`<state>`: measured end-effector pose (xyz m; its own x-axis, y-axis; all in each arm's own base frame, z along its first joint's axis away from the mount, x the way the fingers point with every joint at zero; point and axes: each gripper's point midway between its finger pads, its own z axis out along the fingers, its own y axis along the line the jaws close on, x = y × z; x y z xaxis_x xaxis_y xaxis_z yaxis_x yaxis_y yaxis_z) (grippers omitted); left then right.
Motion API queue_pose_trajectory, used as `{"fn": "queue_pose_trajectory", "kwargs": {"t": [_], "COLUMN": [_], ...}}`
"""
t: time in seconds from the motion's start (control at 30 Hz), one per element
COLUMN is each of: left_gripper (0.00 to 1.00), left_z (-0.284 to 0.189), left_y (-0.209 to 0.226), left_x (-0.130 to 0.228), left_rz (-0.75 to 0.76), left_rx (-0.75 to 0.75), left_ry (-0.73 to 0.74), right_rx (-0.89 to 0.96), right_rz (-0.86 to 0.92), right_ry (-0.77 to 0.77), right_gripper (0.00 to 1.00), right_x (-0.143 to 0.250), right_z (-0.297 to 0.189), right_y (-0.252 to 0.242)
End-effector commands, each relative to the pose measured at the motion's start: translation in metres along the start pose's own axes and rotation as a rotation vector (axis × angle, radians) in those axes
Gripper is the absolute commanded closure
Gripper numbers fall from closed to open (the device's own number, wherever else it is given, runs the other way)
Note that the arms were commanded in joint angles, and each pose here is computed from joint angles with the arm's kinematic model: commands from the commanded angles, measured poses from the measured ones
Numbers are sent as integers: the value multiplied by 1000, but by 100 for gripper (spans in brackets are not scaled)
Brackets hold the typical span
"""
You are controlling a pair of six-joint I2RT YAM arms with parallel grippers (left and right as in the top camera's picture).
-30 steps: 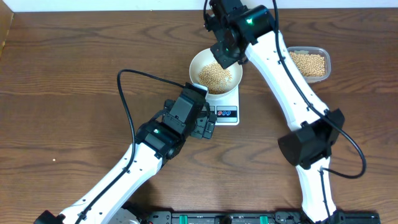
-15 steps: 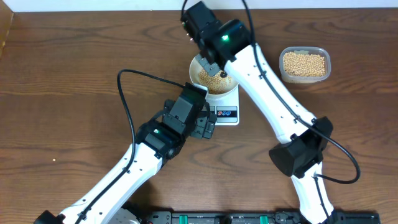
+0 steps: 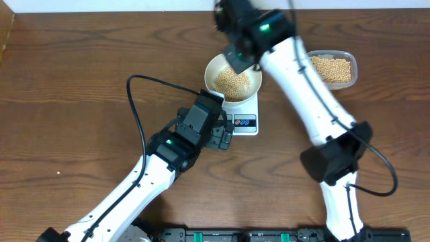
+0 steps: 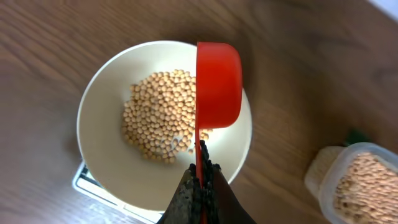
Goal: Scoop item into bowl and weigh 50g on scale
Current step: 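Withdraw the empty scoop with the right gripper to the upper right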
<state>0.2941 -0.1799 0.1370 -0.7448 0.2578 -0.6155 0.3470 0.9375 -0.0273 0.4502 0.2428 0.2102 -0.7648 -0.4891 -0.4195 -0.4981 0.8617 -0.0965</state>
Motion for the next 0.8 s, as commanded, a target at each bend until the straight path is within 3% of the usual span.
{"fn": "queue_pose_trajectory", "kwargs": {"t": [0.0,0.33,0.77], "left_gripper": [1,0,1], "left_z": [-1,-1,-1], "left_y": [4,4,4], "left_x": [0,0,0], "left_rz": [4,4,4], "left_rx": [-16,-16,-16], "left_ry": [-3,-3,-3], "right_rx": [-156,-257,-265], "right_rz": [80,320,468], "right_ry": [-131,-249,-297], "right_gripper": [99,99,99], "right_x": [-12,17,68], "right_z": [-52,-88,-105], "right_y": [-27,-161,-247]}}
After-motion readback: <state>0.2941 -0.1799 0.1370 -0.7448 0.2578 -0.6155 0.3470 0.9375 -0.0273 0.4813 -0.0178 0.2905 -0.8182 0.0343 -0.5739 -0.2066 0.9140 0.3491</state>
